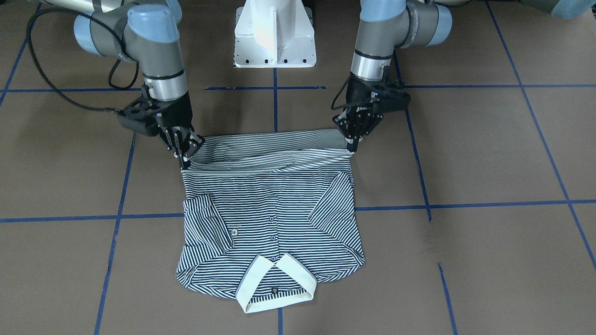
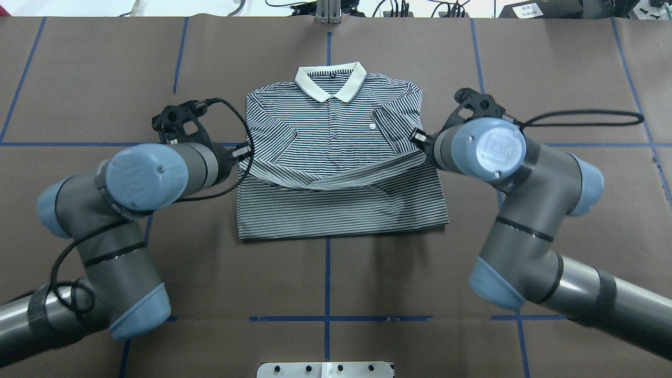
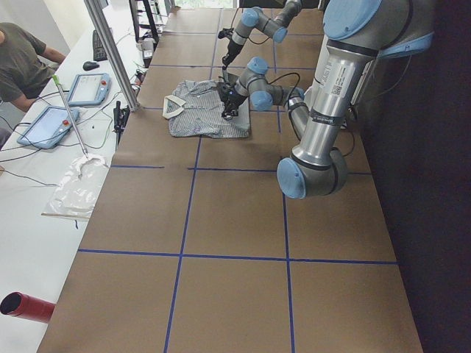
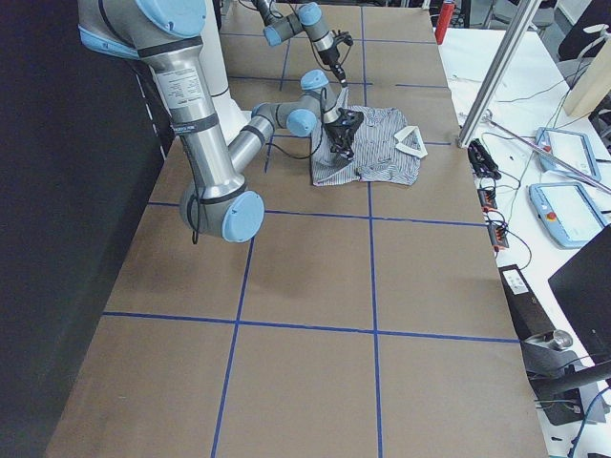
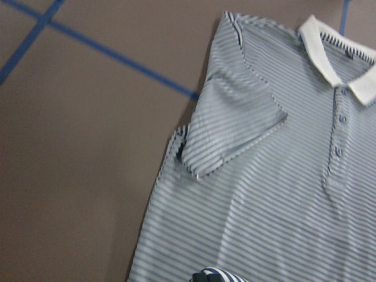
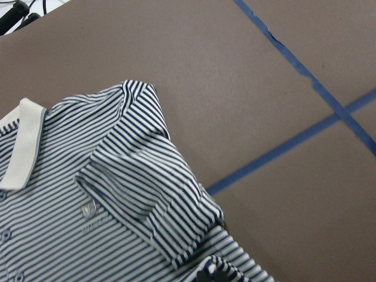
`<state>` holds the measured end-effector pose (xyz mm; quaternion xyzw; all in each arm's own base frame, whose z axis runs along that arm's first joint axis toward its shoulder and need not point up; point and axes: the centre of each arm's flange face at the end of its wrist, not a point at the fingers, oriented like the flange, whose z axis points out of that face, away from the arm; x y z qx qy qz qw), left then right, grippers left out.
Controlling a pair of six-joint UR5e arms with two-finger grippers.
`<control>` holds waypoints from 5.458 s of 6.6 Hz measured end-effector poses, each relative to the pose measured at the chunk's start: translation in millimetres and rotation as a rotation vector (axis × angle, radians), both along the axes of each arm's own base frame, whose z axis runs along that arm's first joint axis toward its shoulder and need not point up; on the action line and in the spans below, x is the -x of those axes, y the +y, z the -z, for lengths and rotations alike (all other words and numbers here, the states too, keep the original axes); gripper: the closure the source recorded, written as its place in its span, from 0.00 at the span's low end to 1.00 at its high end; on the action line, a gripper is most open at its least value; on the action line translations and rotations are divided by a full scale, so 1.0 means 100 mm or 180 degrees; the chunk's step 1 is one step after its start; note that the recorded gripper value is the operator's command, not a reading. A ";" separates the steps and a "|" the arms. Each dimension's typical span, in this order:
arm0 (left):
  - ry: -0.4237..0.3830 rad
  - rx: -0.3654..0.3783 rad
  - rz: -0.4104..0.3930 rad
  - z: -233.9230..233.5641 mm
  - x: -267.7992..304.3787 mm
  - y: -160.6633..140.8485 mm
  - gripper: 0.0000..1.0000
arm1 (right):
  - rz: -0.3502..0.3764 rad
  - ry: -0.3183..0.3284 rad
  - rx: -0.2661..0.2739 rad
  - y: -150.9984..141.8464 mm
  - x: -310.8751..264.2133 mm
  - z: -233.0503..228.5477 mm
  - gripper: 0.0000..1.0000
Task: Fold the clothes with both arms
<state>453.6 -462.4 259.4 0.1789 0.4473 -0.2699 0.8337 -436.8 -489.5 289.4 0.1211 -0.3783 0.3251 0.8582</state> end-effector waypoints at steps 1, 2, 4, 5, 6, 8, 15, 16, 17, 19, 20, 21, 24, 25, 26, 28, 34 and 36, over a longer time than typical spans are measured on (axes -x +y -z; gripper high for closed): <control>-0.0102 -0.0133 0.0126 -0.11 0.05 -0.55 1.00 | -0.0003 0.0176 0.0019 -0.56 -0.04 -0.05 1.00; -0.0172 -0.0197 0.0202 -0.25 0.06 -0.92 1.00 | -0.0022 0.0270 0.0034 -0.96 -0.02 -0.09 1.00; -0.0207 -0.0289 0.0256 -0.60 -0.12 -1.35 1.00 | -0.0094 0.0303 0.0029 -1.55 0.15 -0.27 1.00; -0.0206 -0.0348 0.0253 -0.69 -0.18 -1.45 1.00 | -0.0110 0.0319 0.0040 -1.73 0.25 -0.32 1.00; -0.0206 -0.0374 0.0251 -0.72 -0.23 -1.50 1.00 | -0.0110 0.0338 0.0058 -1.82 0.32 -0.34 1.00; -0.0207 -0.0376 0.0243 -0.66 -0.35 -1.60 0.78 | -0.0092 0.0346 0.0064 -1.84 0.40 -0.34 0.68; 0.0185 -0.0547 0.0075 -0.49 -0.05 -1.31 0.58 | 0.0083 -0.0113 0.0009 -1.10 -0.08 -0.33 0.38; 0.0210 -0.0549 0.0067 -0.47 -0.03 -1.28 0.57 | 0.0101 -0.0153 0.0031 -1.06 -0.10 -0.32 0.37; 0.0228 -0.0558 0.0067 -0.44 -0.02 -1.27 0.57 | 0.0112 -0.0200 0.0084 -0.98 -0.11 -0.37 0.36; 0.0244 -0.0572 0.0070 -0.41 0.01 -1.25 0.57 | 0.0142 -0.0376 0.0293 -0.20 -0.01 -0.62 0.35; 0.0230 -0.0564 0.0066 -0.43 0.01 -1.24 0.57 | 0.0184 -0.0391 0.0359 0.20 0.11 -0.73 0.36; 0.0214 -0.0554 0.0060 -0.46 0.00 -1.23 0.57 | 0.0210 -0.0362 0.0371 0.43 0.25 -0.80 0.37; 0.0187 -0.0537 0.0052 -0.50 -0.01 -1.22 0.57 | 0.0193 -0.0273 0.0364 0.49 0.39 -0.90 0.48; 0.0178 -0.0533 0.0050 -0.52 -0.01 -1.22 0.57 | 0.0159 -0.0251 0.0336 0.47 0.39 -0.91 0.97; 0.0175 -0.0531 0.0049 -0.52 -0.01 -1.22 0.57 | 0.0141 -0.0249 0.0323 0.45 0.39 -0.90 1.00; 0.0172 -0.0531 0.0050 -0.53 -0.01 -1.22 0.57 | 0.0146 -0.0257 0.0305 0.45 0.39 -0.87 1.00; 0.0263 -0.0584 0.0035 -0.39 -0.01 -1.15 0.58 | 0.1120 -0.0935 0.0899 2.88 -0.57 -0.30 0.01; 0.0472 -0.0594 -0.0054 -0.17 -0.11 -0.83 0.58 | 0.1523 -0.0981 0.1176 3.42 -0.52 -0.20 0.00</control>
